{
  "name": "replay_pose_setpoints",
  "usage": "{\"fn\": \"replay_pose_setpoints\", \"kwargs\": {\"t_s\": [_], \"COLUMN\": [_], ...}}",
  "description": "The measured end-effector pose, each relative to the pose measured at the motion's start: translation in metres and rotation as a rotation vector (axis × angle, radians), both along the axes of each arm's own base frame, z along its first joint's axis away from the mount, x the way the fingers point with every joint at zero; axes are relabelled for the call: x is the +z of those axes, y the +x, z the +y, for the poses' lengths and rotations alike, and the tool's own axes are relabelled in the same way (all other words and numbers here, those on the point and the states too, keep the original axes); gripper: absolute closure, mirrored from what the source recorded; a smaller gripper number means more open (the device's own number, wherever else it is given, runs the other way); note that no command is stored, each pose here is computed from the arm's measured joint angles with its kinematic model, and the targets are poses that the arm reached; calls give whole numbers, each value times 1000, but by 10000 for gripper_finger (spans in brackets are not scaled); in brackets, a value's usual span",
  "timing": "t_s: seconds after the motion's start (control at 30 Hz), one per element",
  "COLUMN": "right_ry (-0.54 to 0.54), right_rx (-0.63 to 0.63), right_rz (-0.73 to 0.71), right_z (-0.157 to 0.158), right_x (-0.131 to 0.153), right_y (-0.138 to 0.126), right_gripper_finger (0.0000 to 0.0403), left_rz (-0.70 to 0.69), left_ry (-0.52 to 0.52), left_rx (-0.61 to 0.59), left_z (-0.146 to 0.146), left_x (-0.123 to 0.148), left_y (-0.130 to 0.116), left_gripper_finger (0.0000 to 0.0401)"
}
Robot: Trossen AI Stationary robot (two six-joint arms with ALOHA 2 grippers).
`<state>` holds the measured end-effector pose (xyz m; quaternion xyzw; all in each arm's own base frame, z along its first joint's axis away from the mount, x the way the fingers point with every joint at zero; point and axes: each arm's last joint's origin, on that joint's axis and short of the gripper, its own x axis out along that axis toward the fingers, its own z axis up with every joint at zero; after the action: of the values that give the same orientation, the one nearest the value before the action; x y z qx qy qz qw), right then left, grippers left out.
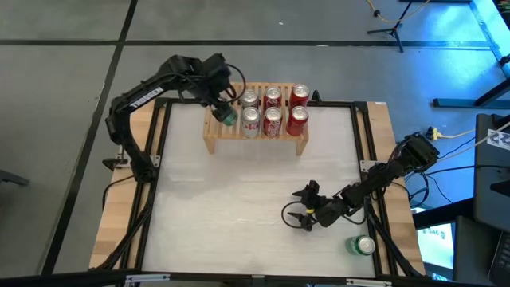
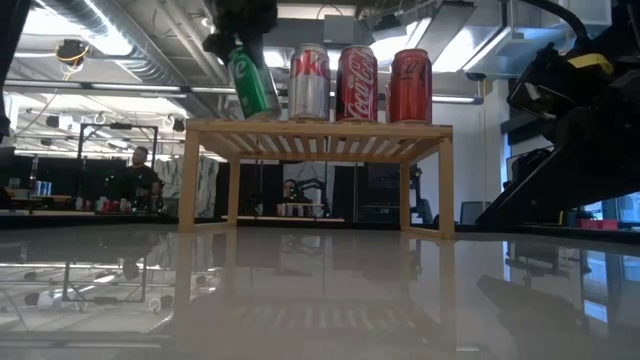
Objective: Place canned beverage on shelf
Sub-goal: Put the top green soda can on the shelf
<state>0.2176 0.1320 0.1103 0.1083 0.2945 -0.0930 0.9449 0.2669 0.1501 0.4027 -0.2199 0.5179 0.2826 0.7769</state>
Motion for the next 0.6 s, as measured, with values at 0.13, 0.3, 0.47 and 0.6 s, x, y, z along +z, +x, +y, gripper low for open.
{"fn": "replay_pose_setpoints", "kwargs": {"t_s": [0.13, 0.3, 0.47, 0.6], "right_ry": [0, 2, 2, 2], "right_rx": [0, -1, -1, -1], "right_rz": [0, 0, 0, -1], "right_z": [0, 0, 0, 0], "right_x": [0, 0, 0, 0], "right_y": [0, 0, 0, 0], "right_gripper_finger": [29, 29, 29, 29], "left_rz": [21, 23, 26, 24], "left_ry": [-3, -5, -3, 9], "left_rx": [-25, -34, -28, -41], "left_z": [2, 3, 3, 4], "left_x": [-5, -6, -6, -6], "left_y": [5, 6, 6, 5], "left_gripper_finger": [104, 93, 84, 82]}}
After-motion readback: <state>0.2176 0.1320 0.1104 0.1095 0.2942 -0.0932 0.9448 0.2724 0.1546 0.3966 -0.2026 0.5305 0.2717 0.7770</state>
